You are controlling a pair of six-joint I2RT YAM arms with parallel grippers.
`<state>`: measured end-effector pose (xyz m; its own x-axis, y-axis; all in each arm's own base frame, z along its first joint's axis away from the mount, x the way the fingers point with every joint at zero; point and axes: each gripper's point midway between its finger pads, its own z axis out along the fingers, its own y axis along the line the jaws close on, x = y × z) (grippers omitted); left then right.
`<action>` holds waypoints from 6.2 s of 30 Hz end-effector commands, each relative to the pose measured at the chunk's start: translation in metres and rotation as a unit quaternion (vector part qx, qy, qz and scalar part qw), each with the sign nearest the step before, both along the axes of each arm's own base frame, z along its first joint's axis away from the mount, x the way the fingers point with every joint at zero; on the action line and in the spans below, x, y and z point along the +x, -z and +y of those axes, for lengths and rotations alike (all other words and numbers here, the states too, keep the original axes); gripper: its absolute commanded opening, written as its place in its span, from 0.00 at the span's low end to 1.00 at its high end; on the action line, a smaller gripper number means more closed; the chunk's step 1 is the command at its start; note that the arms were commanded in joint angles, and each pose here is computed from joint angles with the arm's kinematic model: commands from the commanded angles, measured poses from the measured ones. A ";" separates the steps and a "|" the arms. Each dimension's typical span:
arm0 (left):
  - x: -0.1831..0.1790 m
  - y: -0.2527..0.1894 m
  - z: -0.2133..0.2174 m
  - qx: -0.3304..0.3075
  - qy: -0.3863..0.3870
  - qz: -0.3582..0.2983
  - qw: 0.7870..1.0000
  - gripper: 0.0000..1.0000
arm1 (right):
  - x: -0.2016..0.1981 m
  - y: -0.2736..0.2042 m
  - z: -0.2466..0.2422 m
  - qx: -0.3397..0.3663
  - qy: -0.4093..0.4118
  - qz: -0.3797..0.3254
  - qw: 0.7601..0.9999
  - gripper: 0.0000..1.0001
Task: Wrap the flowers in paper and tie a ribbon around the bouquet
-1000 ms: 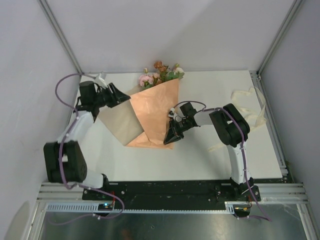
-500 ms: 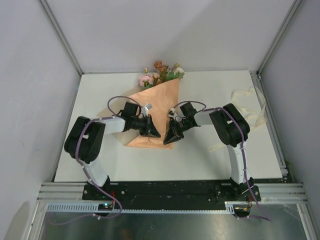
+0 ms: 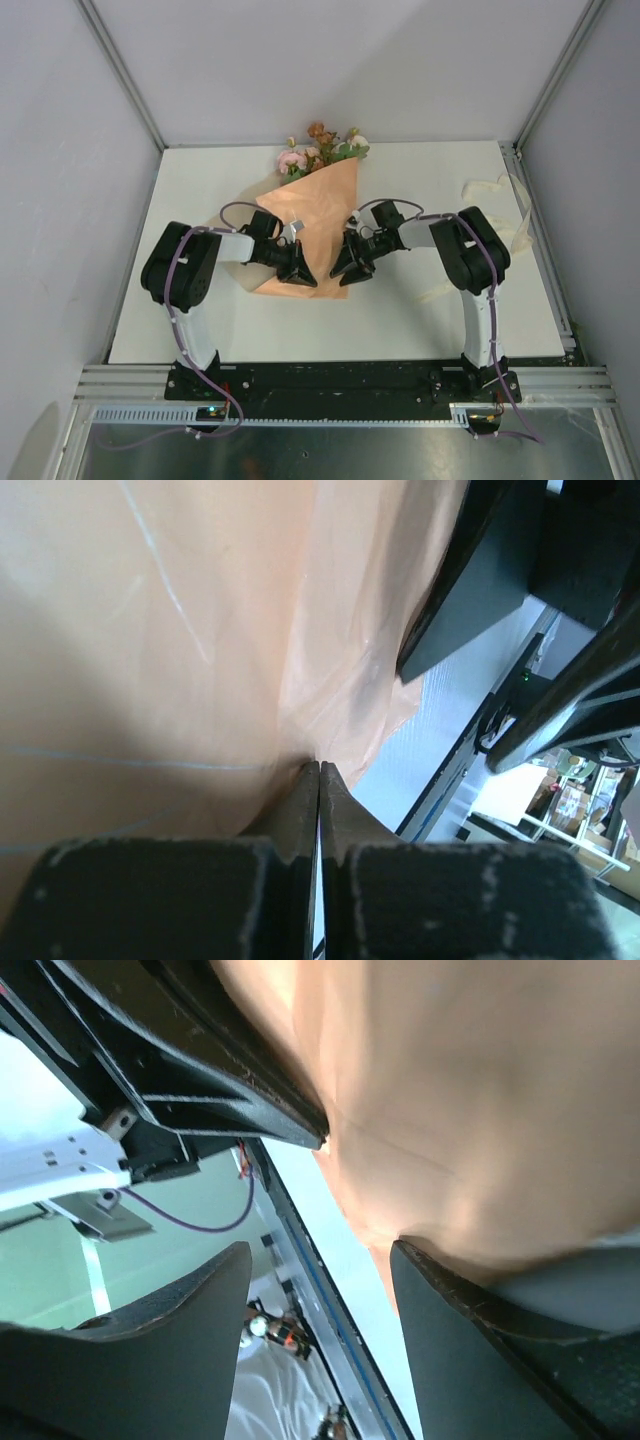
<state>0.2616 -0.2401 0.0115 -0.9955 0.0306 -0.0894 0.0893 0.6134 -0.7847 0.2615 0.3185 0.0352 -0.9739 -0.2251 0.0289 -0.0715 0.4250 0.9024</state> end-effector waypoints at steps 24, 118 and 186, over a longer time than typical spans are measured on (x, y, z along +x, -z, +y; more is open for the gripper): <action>-0.013 0.045 0.027 0.086 0.025 0.014 0.996 0.00 | 0.243 0.004 -0.053 0.008 0.309 -0.122 0.943 0.69; 0.039 -0.022 0.278 0.105 -0.434 0.006 0.895 0.77 | 0.002 0.071 0.079 -0.124 -0.011 -0.055 0.991 0.26; 0.136 -0.157 0.019 -0.137 -0.197 -0.181 0.954 0.01 | 0.022 -0.039 0.082 0.029 -0.035 -0.097 0.994 0.43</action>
<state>0.3959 -0.2226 0.1527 -0.8539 -0.4083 -0.3226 0.1419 0.4137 -0.8993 0.2665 0.3913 0.0314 -0.9370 -0.3445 -0.0585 -0.2221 0.4582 0.8607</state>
